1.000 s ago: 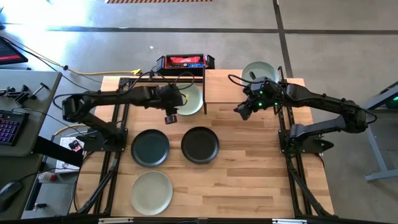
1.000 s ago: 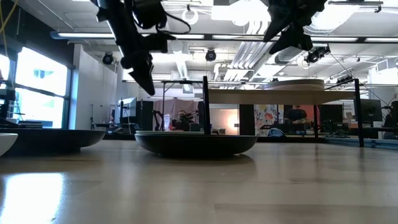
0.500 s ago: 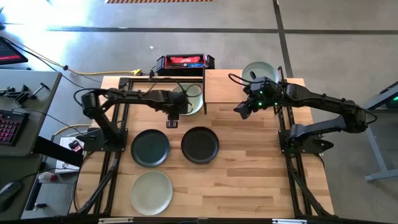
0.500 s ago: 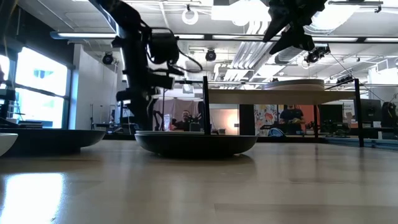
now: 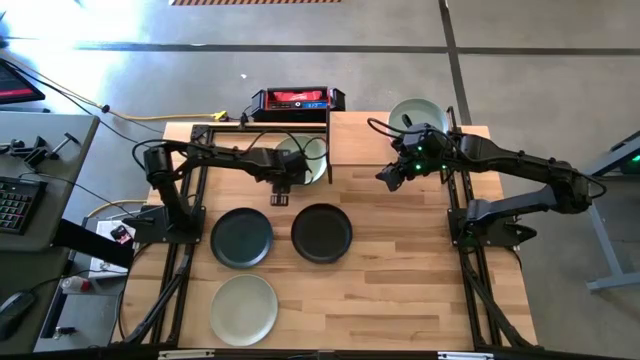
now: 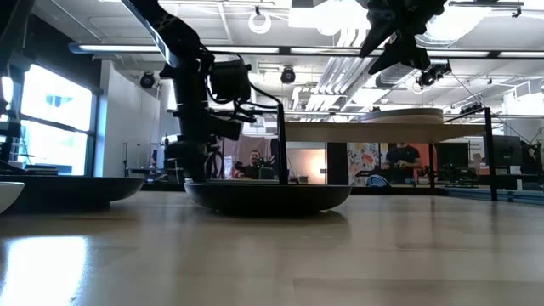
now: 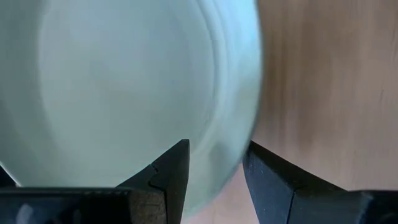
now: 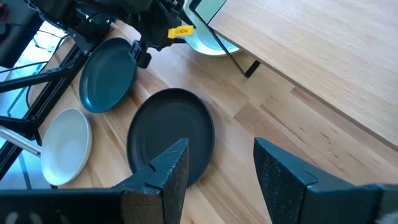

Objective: Place and stack plates onto a shelf
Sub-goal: Put the light green plate on the shelf

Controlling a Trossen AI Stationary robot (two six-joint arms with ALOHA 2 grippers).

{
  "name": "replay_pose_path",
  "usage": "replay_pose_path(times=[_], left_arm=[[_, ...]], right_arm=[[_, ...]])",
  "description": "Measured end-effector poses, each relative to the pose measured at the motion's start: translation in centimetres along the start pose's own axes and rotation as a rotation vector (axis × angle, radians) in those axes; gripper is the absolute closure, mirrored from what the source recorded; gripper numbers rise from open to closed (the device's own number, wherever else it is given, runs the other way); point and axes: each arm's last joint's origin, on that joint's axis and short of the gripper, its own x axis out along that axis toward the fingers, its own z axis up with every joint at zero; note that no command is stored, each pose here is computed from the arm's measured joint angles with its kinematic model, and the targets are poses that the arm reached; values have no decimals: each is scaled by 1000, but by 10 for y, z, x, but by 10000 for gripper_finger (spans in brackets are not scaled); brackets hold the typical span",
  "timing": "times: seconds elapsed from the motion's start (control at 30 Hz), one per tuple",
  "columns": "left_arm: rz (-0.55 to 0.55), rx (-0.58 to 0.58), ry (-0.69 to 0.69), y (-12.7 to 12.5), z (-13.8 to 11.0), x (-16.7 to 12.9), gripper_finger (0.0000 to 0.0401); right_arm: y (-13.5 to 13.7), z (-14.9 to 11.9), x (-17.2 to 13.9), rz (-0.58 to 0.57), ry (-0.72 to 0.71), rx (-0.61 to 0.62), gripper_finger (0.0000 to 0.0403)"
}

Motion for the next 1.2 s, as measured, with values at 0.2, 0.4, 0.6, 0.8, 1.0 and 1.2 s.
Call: replay_pose_path(times=[0.2, 0.4, 0.6, 0.8, 1.0, 1.2], left_arm=[[2, 24, -7, 0, 1, 1, 282], [-18, 13, -7, 3, -1, 2, 334], [-18, -39, -4, 4, -2, 2, 390], [-17, -39, -3, 4, -2, 2, 397], [-9, -26, 3, -1, 0, 1, 399], [11, 11, 32, -9, 0, -5, 400]], right_arm=[[4, -3, 0, 11, 9, -14, 242], [8, -6, 1, 24, 21, -32, 242], [9, -7, 1, 27, 24, -35, 242], [9, -7, 1, 26, 23, -13, 242], [9, -7, 1, 26, 23, -13, 242], [9, -7, 1, 26, 23, -13, 242]])
